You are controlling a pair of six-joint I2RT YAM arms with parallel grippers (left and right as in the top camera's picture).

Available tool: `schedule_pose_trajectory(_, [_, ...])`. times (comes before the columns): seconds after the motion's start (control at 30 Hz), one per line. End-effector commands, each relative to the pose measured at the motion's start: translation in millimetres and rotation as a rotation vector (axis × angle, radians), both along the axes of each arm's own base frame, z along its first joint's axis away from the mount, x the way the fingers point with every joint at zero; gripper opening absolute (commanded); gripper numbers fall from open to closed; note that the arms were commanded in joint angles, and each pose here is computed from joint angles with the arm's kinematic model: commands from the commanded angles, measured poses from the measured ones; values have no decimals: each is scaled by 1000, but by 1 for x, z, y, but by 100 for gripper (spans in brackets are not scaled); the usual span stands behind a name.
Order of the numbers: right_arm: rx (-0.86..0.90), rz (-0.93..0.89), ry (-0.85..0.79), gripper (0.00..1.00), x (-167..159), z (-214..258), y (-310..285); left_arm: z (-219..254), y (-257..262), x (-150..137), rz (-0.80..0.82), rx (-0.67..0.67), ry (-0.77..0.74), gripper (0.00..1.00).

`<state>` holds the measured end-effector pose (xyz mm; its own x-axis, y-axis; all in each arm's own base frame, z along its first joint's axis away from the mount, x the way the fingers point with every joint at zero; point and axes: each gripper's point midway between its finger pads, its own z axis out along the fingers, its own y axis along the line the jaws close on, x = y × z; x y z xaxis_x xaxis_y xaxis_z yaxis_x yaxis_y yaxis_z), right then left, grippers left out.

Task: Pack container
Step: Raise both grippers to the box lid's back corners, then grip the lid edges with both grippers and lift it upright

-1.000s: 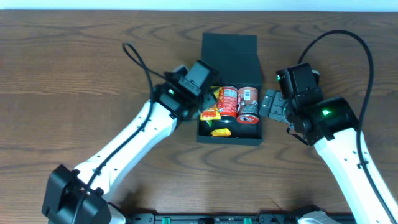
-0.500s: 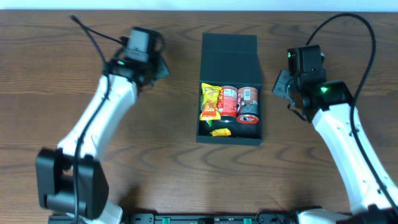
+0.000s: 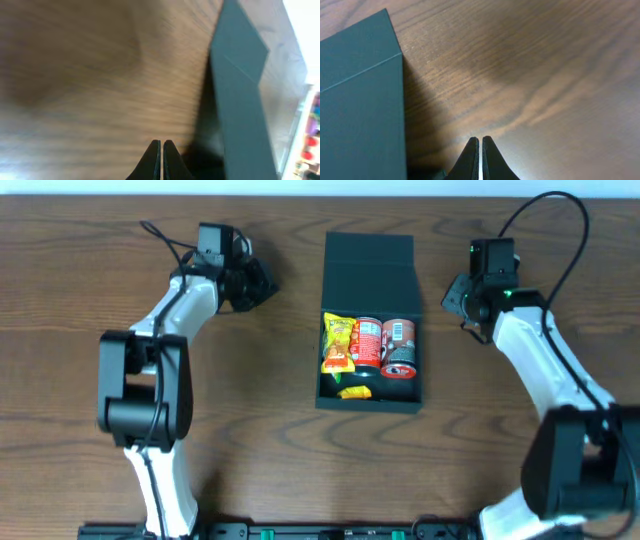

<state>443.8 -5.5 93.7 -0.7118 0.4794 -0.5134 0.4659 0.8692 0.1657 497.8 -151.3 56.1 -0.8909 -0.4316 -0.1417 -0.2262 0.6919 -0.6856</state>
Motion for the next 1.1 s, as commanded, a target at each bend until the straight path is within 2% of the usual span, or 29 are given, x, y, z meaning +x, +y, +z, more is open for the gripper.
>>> schedule_pose_trajectory(0.0, [132,-35,35,2,4,-28,-3,14,-18,21,-17,-99,-10,6])
schedule_pose_trajectory(0.17, [310,-6,7,1,23,-52,1,16,-44,47,-27,-137,-20,6])
schedule_pose_trajectory(0.4, [589,53,-35,1,39,-58,26,-2,-81,51,-73,-284,90,6])
schedule_pose_trajectory(0.47, [626,61,-35,1,39,-55,31,-8,-83,49,-76,-318,128,6])
schedule_pose_trajectory(0.63, [662,49,-17,1,37,-56,38,-27,-72,40,-31,-306,230,6])
schedule_pose_trajectory(0.9, [712,-7,14,2,41,-81,42,-25,-77,37,5,-347,294,6])
schedule_pose_trajectory(1.07, [814,-5,11,2,49,-96,56,-24,-84,35,11,-363,317,6])
